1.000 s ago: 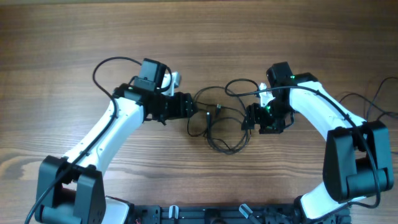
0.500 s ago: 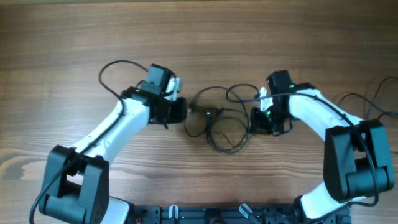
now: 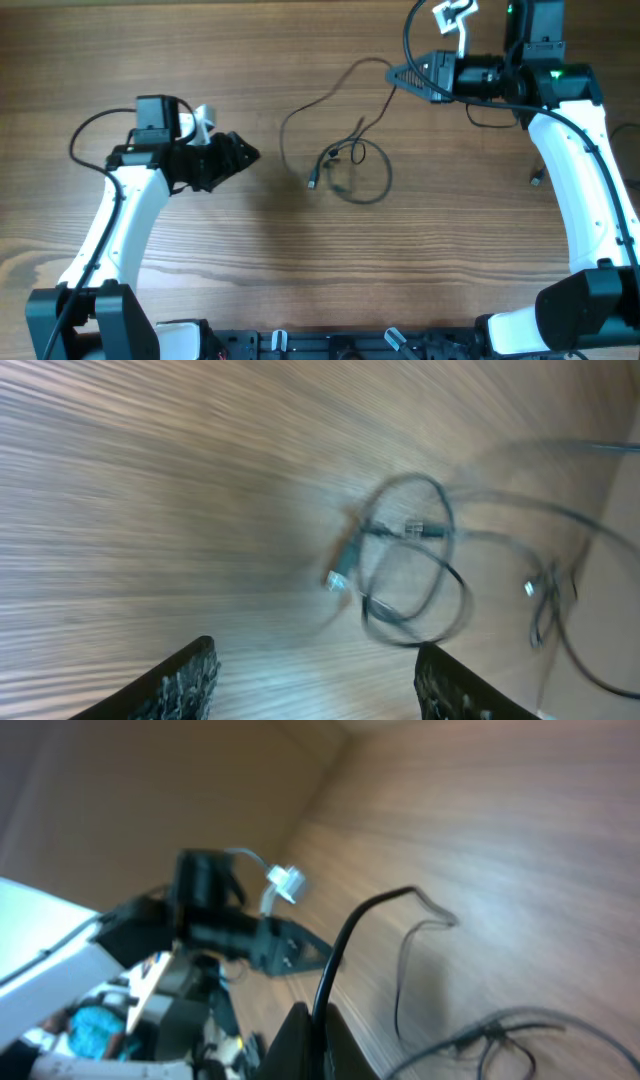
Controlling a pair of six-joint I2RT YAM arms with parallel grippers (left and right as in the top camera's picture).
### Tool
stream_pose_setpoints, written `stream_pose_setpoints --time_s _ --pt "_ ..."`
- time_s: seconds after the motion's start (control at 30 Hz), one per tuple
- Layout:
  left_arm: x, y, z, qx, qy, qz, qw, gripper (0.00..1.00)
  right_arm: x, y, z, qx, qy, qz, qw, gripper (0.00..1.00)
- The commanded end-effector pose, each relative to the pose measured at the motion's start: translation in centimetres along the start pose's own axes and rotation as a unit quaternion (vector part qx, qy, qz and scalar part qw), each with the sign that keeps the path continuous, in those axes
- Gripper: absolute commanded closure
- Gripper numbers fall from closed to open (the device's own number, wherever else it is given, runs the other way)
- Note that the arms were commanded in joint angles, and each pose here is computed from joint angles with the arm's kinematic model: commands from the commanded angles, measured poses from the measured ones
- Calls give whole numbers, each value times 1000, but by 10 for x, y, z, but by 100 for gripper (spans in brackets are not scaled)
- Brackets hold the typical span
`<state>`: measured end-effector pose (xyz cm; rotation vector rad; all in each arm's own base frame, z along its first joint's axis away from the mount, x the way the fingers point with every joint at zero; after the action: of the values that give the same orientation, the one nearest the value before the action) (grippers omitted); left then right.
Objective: Untangle cables
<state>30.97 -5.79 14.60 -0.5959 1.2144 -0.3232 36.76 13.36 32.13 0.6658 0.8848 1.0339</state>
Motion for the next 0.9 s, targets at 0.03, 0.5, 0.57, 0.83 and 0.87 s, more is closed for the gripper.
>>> stream_pose_setpoints --time_s 0.03,0.5,0.57,0.83,0.87 --pt "10 -46 -14 61 29 -89 994 23 6 11 16 1 -25 0 1000 96" --pt "43 -105 -42 183 46 -110 976 22 -1 120 83 -155 -176 154 960 96" --pt "43 -105 -42 183 46 -110 976 22 -5 114 92 -138 -203 139 959 96" --pt "43 -104 -43 182 48 -108 976 22 -34 30 107 -91 -271 -263 921 96" --pt "43 -104 -43 182 48 -108 976 22 -50 41 110 -105 -278 -308 904 96"
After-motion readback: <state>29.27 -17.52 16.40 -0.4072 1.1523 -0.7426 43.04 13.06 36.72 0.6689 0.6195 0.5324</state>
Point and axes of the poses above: each gripper's point midway between its finger pads, its own x axis out along the fingers, its own y axis along the line the jaws close on, z = x × y, the point moved 5 cm from there along -x, back along the fingers, and after that the axes turned 7 degrees about x, right-handed, at the moved point
